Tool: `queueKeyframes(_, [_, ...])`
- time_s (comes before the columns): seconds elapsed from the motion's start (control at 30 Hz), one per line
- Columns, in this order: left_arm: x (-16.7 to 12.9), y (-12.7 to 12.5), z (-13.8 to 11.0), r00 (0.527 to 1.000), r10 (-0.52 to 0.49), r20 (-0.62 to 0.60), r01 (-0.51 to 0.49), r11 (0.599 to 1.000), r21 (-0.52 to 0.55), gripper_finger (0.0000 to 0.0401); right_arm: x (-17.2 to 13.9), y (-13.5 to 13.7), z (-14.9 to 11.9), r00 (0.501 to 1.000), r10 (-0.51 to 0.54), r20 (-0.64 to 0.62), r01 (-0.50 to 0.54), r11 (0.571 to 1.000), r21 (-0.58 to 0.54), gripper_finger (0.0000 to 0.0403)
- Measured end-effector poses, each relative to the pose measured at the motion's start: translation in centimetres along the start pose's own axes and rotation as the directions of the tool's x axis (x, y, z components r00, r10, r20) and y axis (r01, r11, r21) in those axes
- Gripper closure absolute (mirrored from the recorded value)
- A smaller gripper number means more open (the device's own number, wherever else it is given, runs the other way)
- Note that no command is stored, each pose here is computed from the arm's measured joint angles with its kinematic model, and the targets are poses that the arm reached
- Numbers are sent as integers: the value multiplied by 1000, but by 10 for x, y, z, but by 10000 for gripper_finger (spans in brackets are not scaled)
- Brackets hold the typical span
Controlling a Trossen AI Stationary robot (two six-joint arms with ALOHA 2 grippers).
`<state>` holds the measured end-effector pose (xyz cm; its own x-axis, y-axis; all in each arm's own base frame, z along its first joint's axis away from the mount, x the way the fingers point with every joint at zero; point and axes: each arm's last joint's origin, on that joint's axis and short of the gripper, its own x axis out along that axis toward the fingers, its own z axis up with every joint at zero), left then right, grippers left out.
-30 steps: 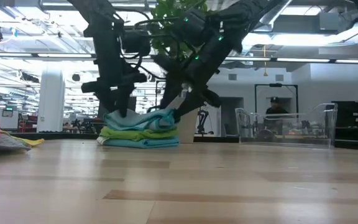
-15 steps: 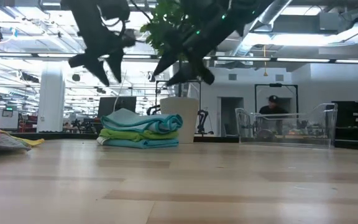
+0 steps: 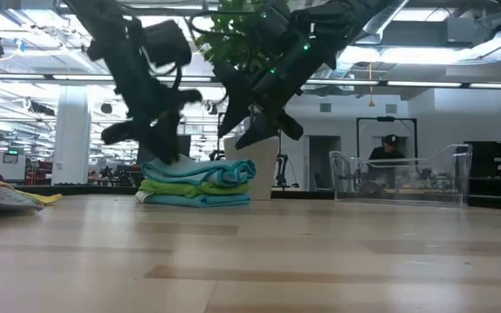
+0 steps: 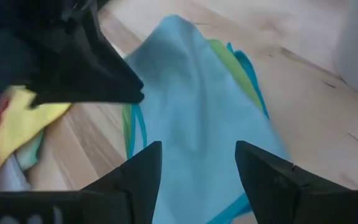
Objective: Fold microfiber towels
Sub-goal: Stack the light blue microfiber towel on the green microfiber towel
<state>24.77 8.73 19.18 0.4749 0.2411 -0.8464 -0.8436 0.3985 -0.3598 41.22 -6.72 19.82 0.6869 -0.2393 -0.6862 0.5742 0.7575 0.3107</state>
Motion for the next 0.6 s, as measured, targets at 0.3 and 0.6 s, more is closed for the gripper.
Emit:
queueKeyframes(0.3, [14, 20, -16, 988, 147, 36, -148, 989, 9, 399, 6, -2, -5, 1000, -2, -5, 2, 1000, 0, 172])
queueKeyframes(0.6, [25, 34, -36, 990, 135, -42, -138, 988, -67, 401, 6, -3, 0, 1000, 14, 26, -13, 1000, -7, 172])
